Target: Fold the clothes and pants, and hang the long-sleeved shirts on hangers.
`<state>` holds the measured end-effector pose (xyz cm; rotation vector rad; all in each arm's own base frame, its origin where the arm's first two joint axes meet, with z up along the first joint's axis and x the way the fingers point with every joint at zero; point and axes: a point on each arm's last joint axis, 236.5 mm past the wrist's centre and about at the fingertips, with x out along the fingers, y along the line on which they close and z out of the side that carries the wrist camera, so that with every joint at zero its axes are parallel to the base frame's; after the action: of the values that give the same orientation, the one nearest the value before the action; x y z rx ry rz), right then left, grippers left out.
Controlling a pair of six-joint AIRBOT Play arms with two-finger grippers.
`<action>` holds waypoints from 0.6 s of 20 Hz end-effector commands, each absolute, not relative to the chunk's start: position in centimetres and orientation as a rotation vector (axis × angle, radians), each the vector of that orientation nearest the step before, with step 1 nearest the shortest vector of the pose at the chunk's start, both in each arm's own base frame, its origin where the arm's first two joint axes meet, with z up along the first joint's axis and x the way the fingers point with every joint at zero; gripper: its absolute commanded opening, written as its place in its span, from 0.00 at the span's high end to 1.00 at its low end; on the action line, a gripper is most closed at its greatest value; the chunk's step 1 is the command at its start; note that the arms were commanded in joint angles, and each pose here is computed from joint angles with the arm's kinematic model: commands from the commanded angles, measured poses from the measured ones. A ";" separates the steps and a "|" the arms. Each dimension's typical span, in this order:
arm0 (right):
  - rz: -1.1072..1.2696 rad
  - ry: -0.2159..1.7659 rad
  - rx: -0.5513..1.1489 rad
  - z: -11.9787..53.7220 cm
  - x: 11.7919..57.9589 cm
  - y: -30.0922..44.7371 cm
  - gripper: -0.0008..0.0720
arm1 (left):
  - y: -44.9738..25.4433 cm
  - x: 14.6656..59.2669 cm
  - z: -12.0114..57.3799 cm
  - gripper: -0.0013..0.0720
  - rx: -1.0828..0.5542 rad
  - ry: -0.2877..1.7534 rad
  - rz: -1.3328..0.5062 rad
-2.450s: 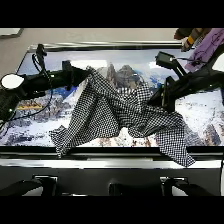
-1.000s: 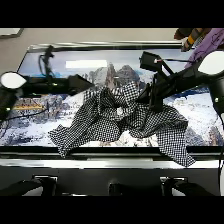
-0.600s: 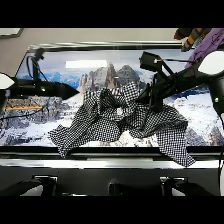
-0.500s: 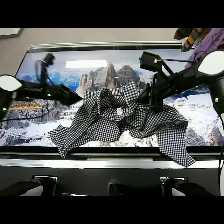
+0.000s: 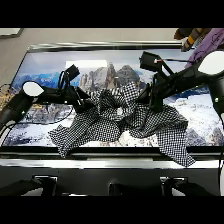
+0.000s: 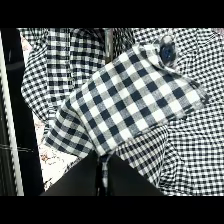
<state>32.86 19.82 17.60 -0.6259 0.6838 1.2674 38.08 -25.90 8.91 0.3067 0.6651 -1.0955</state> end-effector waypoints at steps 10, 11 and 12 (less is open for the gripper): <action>1.279 0.699 -0.630 17.4 32.5 19.7 0.95 | -28.7 36.8 9.8 0.26 0.179 0.651 -1.185; 1.279 0.699 -0.630 17.4 32.5 19.7 0.95 | -29.0 36.6 9.5 0.26 0.179 0.659 -1.192; 1.278 0.699 -0.631 17.4 32.5 19.7 0.95 | -29.3 36.5 9.1 0.26 0.179 0.666 -1.199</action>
<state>32.51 19.70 17.43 -0.6296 0.6973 1.2784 37.05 -28.60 9.76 0.1887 0.6464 -1.1726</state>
